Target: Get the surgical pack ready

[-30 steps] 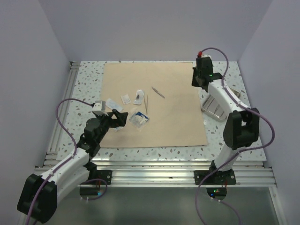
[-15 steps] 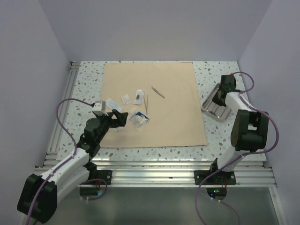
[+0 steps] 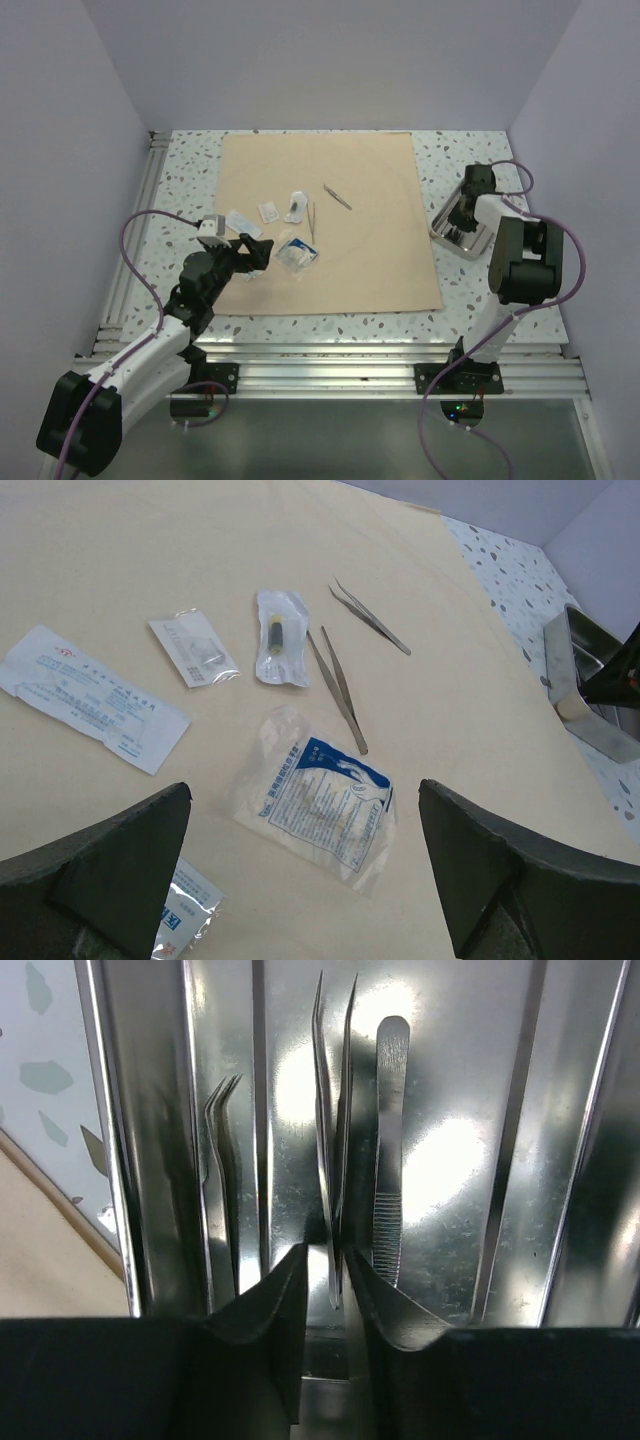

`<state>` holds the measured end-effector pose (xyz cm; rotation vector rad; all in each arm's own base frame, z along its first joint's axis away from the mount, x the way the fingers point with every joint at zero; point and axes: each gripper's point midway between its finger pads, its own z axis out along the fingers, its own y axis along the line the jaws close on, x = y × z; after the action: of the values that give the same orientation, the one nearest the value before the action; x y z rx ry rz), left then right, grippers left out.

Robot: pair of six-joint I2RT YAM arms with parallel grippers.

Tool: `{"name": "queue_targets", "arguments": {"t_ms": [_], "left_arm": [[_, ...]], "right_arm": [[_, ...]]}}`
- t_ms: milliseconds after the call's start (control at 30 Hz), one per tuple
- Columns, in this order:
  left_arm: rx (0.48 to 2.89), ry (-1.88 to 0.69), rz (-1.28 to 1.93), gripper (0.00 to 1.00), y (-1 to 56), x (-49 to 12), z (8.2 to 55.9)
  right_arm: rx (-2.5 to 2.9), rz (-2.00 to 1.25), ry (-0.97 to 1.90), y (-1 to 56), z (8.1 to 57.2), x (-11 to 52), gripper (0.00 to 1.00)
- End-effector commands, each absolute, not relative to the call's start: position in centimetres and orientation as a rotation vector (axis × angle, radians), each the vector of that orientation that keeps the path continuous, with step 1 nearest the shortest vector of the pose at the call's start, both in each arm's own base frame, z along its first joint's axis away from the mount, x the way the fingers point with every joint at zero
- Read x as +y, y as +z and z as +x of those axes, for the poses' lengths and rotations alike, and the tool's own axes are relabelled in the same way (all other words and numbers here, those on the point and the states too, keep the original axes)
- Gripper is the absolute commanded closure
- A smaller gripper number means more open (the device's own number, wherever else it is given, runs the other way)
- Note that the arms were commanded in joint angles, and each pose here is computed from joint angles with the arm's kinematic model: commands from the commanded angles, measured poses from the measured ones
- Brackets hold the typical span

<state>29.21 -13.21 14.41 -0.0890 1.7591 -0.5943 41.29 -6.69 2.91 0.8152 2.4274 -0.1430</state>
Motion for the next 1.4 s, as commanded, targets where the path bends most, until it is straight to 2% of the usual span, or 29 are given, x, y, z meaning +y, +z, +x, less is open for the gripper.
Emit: {"name": "queue_targets", "arguments": {"t_ms": [0, 67, 233, 267, 433, 667, 833, 933, 1067, 1367], "left_arm": [[1.691, -0.617, -0.064, 0.00, 16.7, -13.7, 29.5], [1.691, -0.617, -0.064, 0.00, 16.7, -13.7, 29.5], [1.695, -0.622, -0.064, 0.00, 16.6, -13.8, 29.6], [1.694, -0.624, -0.062, 0.00, 16.6, -13.8, 29.6], [1.699, -0.625, -0.060, 0.00, 16.5, -13.9, 29.6], [1.704, -0.629, -0.055, 0.00, 16.2, -14.0, 29.7], [1.704, -0.625, -0.054, 0.00, 16.2, -14.0, 29.7], [1.698, -0.621, -0.054, 0.00, 16.4, -13.9, 29.7], [1.699, -0.616, -0.058, 0.00, 16.3, -13.8, 29.7], [1.702, -0.622, -0.055, 0.00, 16.3, -14.0, 29.7]], "right_arm": [[2.319, 0.783, -0.118, 6.4, 43.2, -7.0, 0.72], [2.272, 0.752, -0.096, 8.3, 43.2, -6.9, 0.61], [2.166, 0.532, 0.067, 13.1, 44.6, -3.4, 0.51], [2.155, 0.425, 0.154, 14.3, 45.0, -0.7, 0.47], [2.187, -0.066, 0.267, 17.1, 47.3, 8.5, 0.44], [2.196, -0.532, 0.360, 16.0, 48.6, 18.5, 0.39], [2.239, -0.682, 0.315, 13.0, 49.9, 21.7, 0.36], [2.244, -0.727, 0.308, 12.2, 50.5, 23.1, 0.30], [2.281, -0.769, 0.295, 9.2, 51.1, 24.6, 0.30], [2.322, -0.797, 0.258, 5.7, 52.3, 25.6, 0.41]]}}
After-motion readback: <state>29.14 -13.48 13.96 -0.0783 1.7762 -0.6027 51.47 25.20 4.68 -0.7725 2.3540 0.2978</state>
